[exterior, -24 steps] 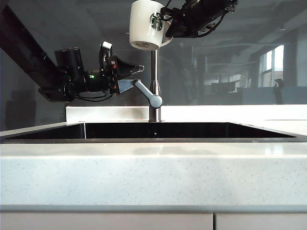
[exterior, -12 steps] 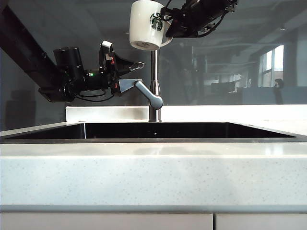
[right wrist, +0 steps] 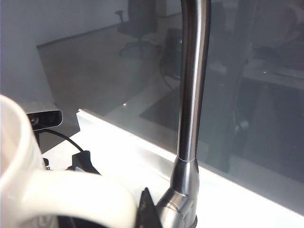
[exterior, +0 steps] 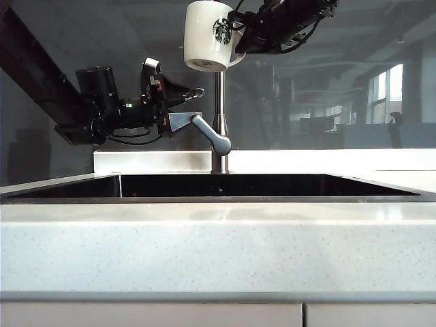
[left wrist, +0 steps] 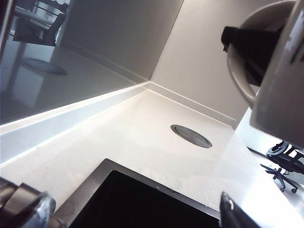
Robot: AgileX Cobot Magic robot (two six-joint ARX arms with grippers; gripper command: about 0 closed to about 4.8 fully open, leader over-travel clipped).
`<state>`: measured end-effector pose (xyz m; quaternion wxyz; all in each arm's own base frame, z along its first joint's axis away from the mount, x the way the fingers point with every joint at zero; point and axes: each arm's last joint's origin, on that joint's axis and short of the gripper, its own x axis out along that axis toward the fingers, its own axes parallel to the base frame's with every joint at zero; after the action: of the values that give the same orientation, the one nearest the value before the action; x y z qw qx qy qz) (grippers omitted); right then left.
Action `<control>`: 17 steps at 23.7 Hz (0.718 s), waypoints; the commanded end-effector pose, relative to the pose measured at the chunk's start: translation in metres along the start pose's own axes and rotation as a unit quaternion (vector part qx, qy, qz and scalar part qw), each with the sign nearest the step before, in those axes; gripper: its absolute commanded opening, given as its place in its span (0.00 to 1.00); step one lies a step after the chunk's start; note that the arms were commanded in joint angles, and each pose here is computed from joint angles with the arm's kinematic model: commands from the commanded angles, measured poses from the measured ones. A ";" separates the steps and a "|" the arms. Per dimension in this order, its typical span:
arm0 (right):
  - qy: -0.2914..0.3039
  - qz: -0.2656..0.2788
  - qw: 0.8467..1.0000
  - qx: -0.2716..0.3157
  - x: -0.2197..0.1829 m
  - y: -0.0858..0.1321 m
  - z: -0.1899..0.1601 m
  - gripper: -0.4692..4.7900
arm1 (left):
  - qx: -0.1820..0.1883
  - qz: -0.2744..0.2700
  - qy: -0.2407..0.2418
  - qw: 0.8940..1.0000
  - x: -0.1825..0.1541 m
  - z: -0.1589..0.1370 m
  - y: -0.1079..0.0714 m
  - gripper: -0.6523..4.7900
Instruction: Pick up the mug next to the sink, go to the faucet to get some water, pour the water into the sink, and finally put the mug back to its place.
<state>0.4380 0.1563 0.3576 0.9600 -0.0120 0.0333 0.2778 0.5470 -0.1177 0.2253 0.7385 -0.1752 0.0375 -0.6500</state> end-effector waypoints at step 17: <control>-0.053 0.001 0.999 -0.007 -0.005 0.001 0.019 0.08 | 0.046 -0.014 0.004 0.999 0.003 0.004 -0.004 1.00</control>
<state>0.4381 0.1563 0.3568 0.9598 -0.0148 0.0358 0.2779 0.5468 -0.1185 0.2251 0.7398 -0.1654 0.0298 -0.6515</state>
